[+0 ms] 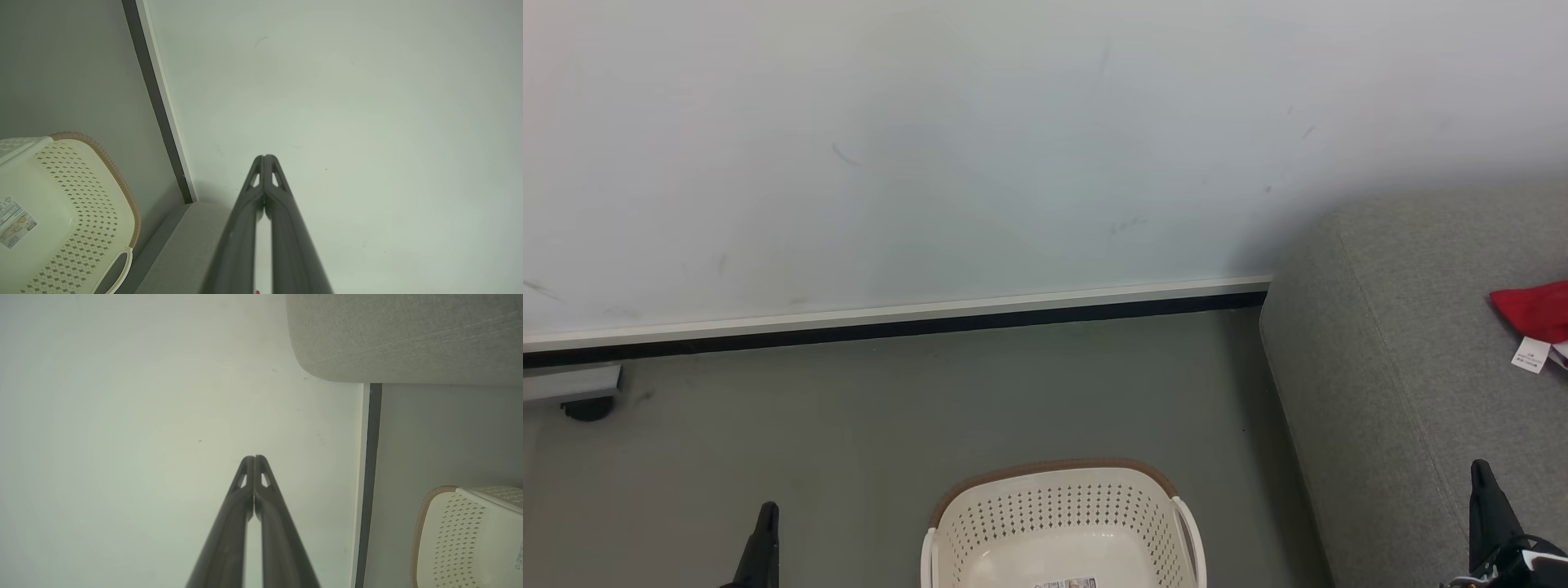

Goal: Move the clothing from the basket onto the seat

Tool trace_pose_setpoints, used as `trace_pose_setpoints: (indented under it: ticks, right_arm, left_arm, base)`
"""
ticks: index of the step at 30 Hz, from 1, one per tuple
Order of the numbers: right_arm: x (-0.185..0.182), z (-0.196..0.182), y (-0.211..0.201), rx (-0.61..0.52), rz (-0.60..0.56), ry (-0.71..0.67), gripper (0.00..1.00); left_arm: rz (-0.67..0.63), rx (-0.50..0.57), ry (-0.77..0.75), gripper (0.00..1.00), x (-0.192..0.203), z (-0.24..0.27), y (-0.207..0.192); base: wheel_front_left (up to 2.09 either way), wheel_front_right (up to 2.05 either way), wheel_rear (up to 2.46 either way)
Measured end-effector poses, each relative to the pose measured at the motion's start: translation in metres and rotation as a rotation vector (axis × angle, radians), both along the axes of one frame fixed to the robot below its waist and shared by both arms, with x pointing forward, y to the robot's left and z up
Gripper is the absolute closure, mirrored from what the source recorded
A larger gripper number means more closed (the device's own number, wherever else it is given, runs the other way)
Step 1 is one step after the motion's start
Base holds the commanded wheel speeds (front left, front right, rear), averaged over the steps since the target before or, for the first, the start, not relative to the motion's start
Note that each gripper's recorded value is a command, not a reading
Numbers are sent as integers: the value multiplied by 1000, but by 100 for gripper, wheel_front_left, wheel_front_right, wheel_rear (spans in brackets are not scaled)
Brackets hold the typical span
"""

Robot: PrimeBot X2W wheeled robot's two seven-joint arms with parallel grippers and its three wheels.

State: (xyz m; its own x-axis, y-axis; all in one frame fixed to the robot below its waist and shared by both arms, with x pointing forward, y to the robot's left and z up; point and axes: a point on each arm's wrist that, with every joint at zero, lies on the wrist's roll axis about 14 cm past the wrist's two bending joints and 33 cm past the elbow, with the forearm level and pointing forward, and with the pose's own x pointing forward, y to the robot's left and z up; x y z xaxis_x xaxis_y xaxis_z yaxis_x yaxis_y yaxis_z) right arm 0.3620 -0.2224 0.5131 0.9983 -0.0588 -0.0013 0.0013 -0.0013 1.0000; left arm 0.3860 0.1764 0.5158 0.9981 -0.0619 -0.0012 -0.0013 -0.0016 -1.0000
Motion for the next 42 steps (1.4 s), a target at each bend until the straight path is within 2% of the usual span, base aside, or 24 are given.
trace_pose_setpoints:
  ticks: [42]
  right_arm:
    - [0,0,0,1,1,0,100]
  left_arm:
    - [0,0,0,100,0,0,0]
  base:
    - [0,0,0]
